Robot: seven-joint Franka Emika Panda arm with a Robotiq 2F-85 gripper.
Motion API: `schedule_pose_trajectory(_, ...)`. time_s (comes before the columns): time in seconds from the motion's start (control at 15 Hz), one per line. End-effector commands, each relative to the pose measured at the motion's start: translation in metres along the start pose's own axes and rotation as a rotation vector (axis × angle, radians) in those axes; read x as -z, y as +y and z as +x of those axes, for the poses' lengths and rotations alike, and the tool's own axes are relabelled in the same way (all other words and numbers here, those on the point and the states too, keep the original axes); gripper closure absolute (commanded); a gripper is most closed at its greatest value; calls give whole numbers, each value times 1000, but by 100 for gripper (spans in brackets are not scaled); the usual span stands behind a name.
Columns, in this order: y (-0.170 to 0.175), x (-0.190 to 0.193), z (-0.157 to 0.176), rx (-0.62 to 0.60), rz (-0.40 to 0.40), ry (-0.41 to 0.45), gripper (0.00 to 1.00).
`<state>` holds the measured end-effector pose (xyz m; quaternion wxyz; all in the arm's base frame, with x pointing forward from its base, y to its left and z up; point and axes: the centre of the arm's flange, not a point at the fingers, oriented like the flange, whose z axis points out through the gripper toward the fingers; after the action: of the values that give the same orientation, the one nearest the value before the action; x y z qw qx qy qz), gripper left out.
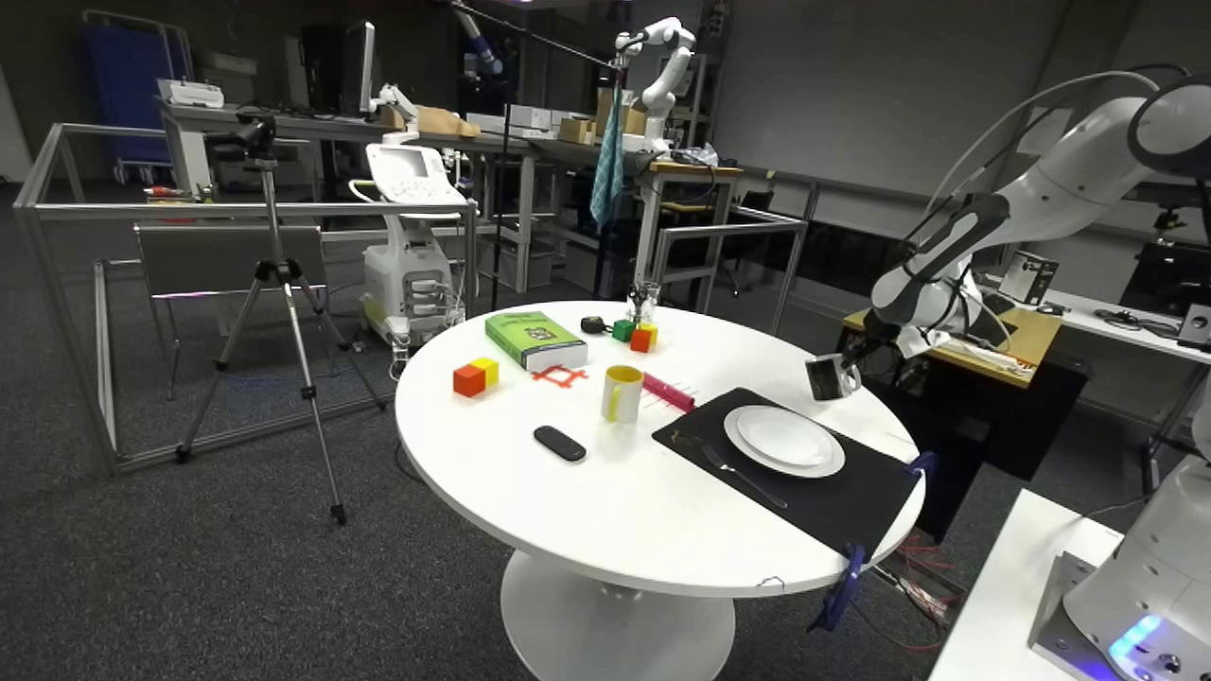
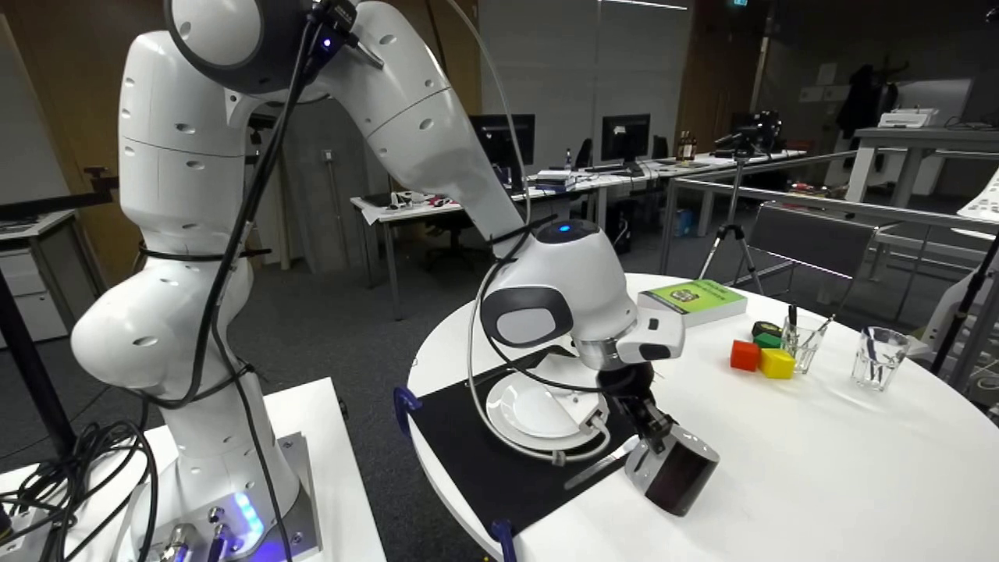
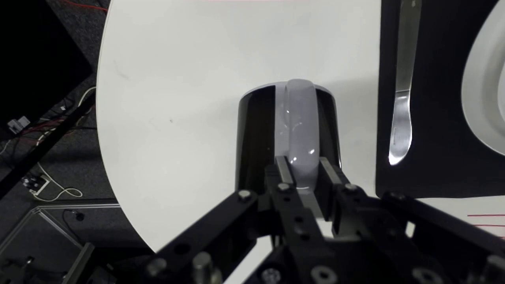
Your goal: Move the black cup to the left side of the white plate
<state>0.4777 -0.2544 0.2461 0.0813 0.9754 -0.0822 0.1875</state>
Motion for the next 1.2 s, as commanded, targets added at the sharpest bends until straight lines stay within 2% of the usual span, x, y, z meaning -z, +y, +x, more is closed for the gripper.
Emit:
schedule_pose_trajectory(0.0,7,-1,11,35,-19,63,95)
schedule_pose_trajectory(0.6,-10,-8,14,59,-12,109,95)
schedule_pose_trajectory(1.13,-9,-16,10,67,-13,129,95)
